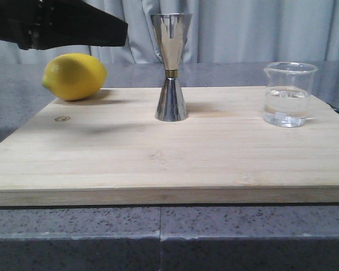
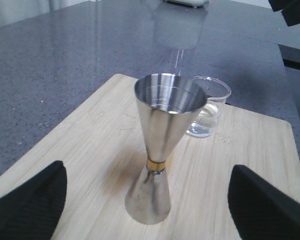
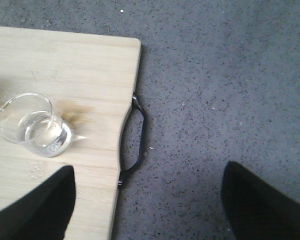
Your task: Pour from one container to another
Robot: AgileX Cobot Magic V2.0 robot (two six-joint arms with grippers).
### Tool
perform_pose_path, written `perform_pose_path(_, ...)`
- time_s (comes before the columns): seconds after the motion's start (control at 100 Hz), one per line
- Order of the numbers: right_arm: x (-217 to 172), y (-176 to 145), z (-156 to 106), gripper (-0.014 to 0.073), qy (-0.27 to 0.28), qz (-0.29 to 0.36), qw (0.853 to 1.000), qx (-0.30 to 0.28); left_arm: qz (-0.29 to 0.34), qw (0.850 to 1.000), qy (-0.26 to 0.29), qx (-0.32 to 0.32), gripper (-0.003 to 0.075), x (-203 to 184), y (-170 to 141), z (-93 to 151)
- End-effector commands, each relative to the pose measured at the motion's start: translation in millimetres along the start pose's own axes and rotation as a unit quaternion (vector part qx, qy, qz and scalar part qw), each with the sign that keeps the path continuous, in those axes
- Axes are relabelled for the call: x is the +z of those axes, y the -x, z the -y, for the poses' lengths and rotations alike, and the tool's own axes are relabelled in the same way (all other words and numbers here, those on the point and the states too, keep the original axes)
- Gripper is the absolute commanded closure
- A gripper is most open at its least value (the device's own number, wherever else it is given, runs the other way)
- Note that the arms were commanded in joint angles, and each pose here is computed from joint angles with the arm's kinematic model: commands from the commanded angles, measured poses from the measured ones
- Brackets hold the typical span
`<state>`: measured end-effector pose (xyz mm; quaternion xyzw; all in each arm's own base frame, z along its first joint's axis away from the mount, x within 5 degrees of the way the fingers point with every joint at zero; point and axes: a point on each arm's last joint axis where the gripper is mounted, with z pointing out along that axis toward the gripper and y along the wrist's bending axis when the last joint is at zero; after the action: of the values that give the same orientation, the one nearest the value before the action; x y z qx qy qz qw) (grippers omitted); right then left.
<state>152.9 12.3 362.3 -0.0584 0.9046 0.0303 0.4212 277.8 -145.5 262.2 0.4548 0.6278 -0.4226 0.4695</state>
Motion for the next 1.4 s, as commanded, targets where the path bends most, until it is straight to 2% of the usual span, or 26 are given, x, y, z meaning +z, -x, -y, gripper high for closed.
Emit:
perform_pose_path(0.0, -8, 14, 0, 0.0051, -0.001, 0.052, 0.999, -0.002, 0.061, 0.998, -0.02, 0.021, 0.0113, 4, 23, 8)
perform_pose_path(0.28, -8, 14, 0, 0.0051, 0.0, 0.052, 0.999, -0.001, 0.084, 0.996, -0.031, 0.011, 0.0113, 27, 14, 7)
perform_pose_path(0.54, -8, 14, 0, 0.0051, 0.0, 0.051, 0.999, -0.001, 0.072, 0.996, -0.052, 0.0, 0.0113, 46, -2, 7)
perform_pose_path(0.91, -8, 14, 0, 0.0051, 0.0, 0.049, 0.999, -0.002, 0.082, 0.994, -0.071, 0.002, 0.0113, 58, -2, -3)
perform_pose_path(1.15, -8, 14, -1, 0.0051, 0.0, 0.048, 0.999, -0.002, 0.082, 0.991, -0.101, 0.001, 0.0113, 76, -5, 1)
perform_pose_path(1.39, -8, 13, -1, 0.0051, 0.001, 0.045, 0.999, -0.002, 0.078, 0.992, -0.097, 0.001, 0.0113, 80, -7, -2)
